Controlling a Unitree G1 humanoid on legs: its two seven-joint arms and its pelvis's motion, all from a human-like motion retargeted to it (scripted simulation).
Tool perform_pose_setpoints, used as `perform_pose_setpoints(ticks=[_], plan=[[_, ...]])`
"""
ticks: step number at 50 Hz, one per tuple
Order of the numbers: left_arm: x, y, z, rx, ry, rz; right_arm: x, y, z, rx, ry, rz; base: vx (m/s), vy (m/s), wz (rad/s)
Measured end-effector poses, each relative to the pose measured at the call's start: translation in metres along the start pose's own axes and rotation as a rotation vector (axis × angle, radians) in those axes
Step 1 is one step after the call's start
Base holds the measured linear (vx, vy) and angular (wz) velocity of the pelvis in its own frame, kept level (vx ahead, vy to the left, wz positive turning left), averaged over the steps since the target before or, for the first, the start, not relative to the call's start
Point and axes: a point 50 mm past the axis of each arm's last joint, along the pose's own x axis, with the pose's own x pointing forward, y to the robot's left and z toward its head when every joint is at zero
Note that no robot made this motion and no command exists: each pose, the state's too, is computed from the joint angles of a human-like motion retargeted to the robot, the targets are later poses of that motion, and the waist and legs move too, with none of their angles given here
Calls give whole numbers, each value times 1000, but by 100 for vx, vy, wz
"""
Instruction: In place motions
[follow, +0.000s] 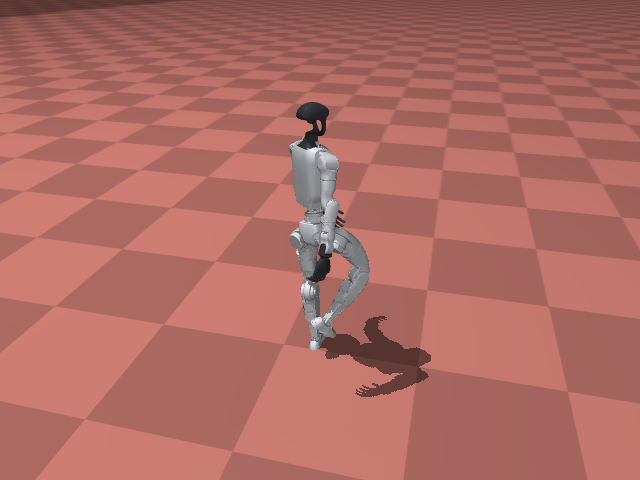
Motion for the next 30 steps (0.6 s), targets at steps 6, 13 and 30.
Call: perform_pose_setpoints(ticks=[6,13,30], plan=[[0,-5,-9,-19,23,4,-1,-1,4,23,-9,-5,5,5,-24],[-16,2,-83,-61,271,11,-6,3,49,-19,-165,4,2,14,12],[-98,8,-227,-95,808,68,-52,18,166,-247,-592,-26,-16,2,5]])
